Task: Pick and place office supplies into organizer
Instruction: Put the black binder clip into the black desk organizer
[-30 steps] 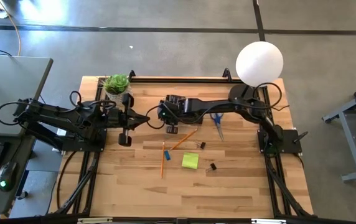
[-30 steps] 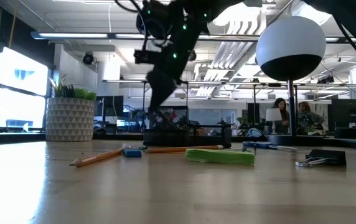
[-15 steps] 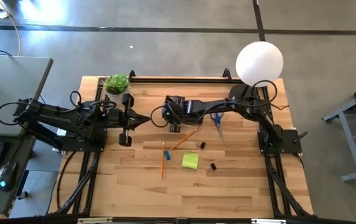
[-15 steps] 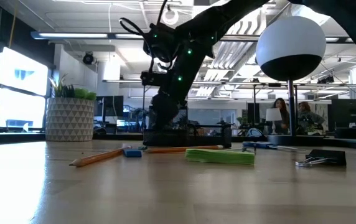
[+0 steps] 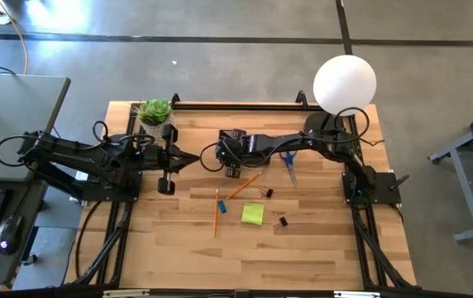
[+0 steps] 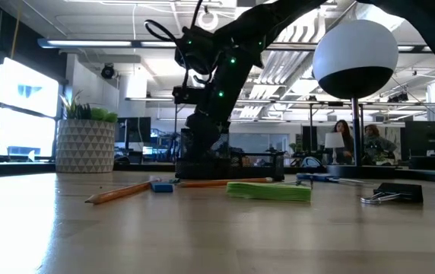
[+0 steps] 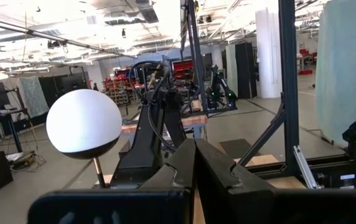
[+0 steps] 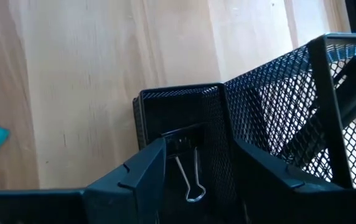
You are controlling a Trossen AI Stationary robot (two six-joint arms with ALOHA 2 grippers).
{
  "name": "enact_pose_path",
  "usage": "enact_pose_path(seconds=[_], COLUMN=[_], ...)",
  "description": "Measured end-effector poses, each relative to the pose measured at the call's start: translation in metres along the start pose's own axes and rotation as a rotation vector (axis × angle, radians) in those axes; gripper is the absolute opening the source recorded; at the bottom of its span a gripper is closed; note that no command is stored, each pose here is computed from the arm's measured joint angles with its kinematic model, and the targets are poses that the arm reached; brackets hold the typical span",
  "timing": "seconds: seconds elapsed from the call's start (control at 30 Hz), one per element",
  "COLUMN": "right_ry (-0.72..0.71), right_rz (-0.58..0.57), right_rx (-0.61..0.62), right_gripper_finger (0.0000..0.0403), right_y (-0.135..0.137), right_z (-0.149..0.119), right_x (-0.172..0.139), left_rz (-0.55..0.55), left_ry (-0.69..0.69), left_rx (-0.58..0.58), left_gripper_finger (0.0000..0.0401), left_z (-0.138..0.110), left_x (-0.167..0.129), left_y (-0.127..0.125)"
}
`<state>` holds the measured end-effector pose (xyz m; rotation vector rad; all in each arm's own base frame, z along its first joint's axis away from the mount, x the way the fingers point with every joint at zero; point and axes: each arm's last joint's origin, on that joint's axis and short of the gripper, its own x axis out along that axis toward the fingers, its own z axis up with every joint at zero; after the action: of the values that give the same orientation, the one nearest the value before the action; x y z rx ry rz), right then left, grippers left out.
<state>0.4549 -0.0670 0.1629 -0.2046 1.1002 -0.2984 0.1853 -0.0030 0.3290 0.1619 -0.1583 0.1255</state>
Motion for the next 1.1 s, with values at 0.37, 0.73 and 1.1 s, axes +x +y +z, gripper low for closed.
enact_pose_path(seconds=[0.37,0.73,1.1], right_ry=[-0.044,-0.173,0.080], right_rz=[0.031,0.166,0.222], right_rx=[-0.013,0.022,-0.076], right_gripper_finger=[0.0179,0.0181,0.0181], right_y=[0.007,0.012,0.065], right_z=[0.006,0.019,-0.007], right_x=[-0.021,-0.080,-0.098], left_rz=[0.000,0.000,-0.001], left_ry=[0.001,0.001,0.004], left_rx=[0.000,-0.003,-0.005], left_gripper_finger=[0.0001,0.0001,0.0001], left_z=[0.000,0.000,0.000], left_x=[0.000,0.000,0.000], left_y=[0.000,0.000,0.000])
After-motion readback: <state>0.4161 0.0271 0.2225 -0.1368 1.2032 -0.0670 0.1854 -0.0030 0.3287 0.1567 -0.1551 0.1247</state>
